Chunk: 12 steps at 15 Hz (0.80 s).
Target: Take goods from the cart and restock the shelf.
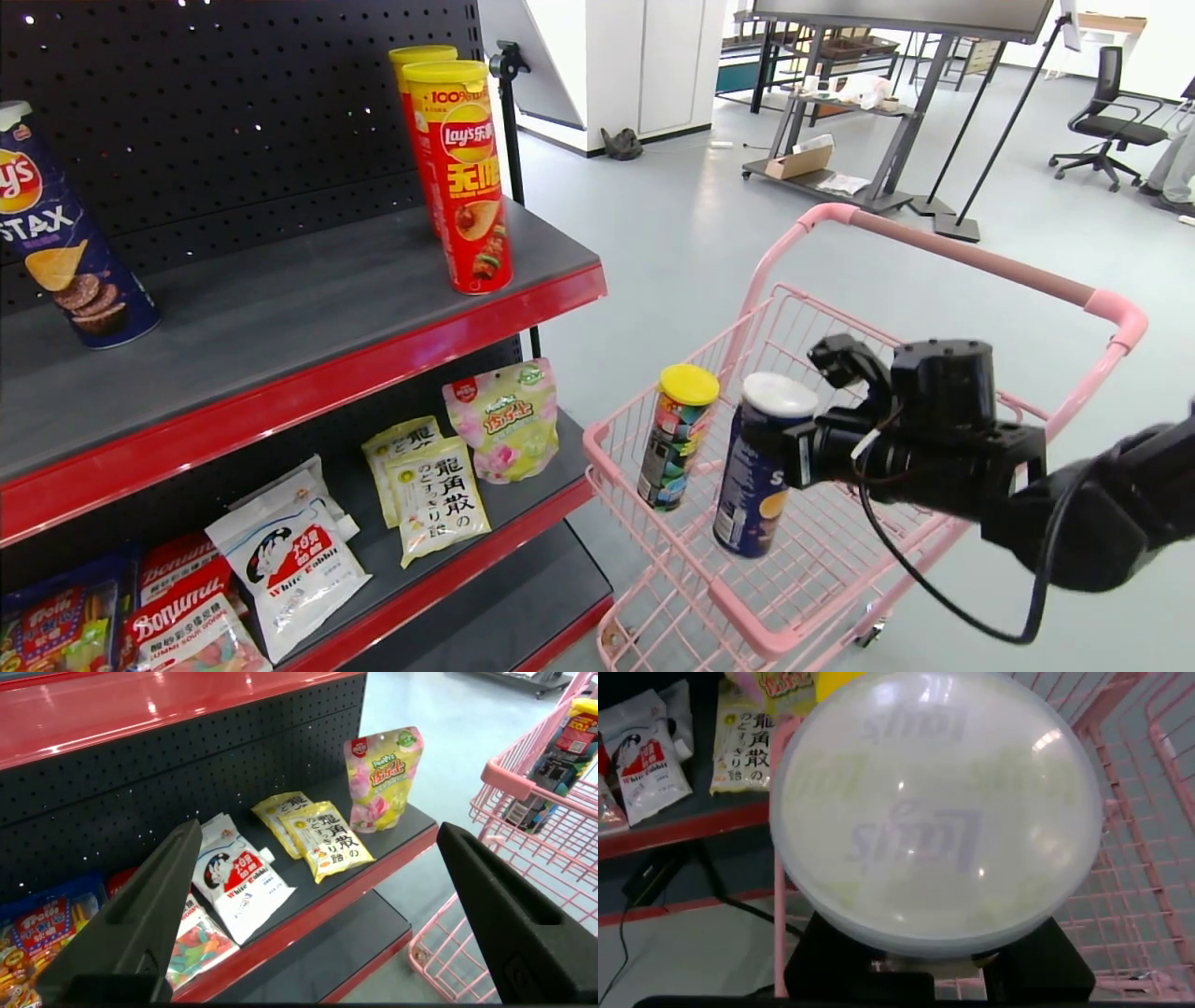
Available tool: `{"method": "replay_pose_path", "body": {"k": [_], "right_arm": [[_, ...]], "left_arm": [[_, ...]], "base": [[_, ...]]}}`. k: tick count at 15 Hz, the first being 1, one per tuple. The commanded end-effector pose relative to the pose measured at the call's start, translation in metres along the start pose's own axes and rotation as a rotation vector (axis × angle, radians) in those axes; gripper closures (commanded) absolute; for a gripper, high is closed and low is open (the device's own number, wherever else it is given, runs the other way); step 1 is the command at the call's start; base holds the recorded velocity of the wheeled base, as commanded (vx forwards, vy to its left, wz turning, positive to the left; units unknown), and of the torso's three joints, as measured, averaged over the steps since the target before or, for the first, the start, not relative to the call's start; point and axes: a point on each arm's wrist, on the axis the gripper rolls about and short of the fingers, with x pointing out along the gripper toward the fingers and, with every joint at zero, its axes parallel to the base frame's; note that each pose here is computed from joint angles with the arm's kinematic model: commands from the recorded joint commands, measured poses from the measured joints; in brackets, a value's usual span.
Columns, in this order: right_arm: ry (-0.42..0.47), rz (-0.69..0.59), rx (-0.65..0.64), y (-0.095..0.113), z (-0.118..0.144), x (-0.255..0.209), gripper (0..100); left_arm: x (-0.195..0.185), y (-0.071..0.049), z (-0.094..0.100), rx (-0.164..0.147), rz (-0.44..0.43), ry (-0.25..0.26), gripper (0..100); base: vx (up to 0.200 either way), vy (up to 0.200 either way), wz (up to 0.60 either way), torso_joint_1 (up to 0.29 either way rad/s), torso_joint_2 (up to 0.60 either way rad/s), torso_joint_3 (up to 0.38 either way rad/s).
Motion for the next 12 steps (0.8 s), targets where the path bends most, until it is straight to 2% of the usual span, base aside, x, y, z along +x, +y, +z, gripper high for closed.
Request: {"method": "replay_pose_path", "body": {"k": [1, 2, 3, 4, 5, 7, 9, 12], "right_arm": [[-0.193, -0.032, -0.039, 0.012, 0.097, -0.060, 100], [-0.196, -0.057, -0.057, 0.013, 0.113, -0.073, 100], [-0.154, -0.112, -0.120, 0.018, 0.138, -0.114, 100], [-0.150, -0.114, -0.121, 0.022, 0.139, -0.134, 100], [-0.141, -0.132, -0.119, 0.026, 0.132, -0.157, 100], [-0.067, -0.233, -0.111, 0.031, 0.099, -0.201, 100], [-0.076, -0.236, -0.109, 0.037, 0.073, -0.240, 100], [-0.035, -0.282, -0.124, 0.037, 0.039, -0.267, 100]], "left_arm": [[0.000, 0.000, 0.000, 0.000, 0.000, 0.000, 0], [0.000, 0.000, 0.000, 0.000, 0.000, 0.000, 0], [0.000, 0.000, 0.000, 0.000, 0.000, 0.000, 0], [0.000, 0.000, 0.000, -0.002, 0.000, 0.000, 0], [0.000, 0.000, 0.000, -0.002, -0.001, 0.000, 0], [0.000, 0.000, 0.000, -0.002, 0.000, 0.000, 0], [0.000, 0.000, 0.000, 0.000, -0.001, 0.000, 0], [0.000, 0.000, 0.000, 0.000, 0.000, 0.000, 0]], "base": [[0.000, 0.000, 0.00, 0.000, 0.00, 0.000], [0.000, 0.000, 0.00, 0.000, 0.00, 0.000], [0.000, 0.000, 0.00, 0.000, 0.00, 0.000], [0.000, 0.000, 0.00, 0.000, 0.00, 0.000], [0.000, 0.000, 0.00, 0.000, 0.00, 0.000], [0.000, 0.000, 0.00, 0.000, 0.00, 0.000], [0.000, 0.000, 0.00, 0.000, 0.00, 0.000], [0.000, 0.000, 0.00, 0.000, 0.00, 0.000]]}}
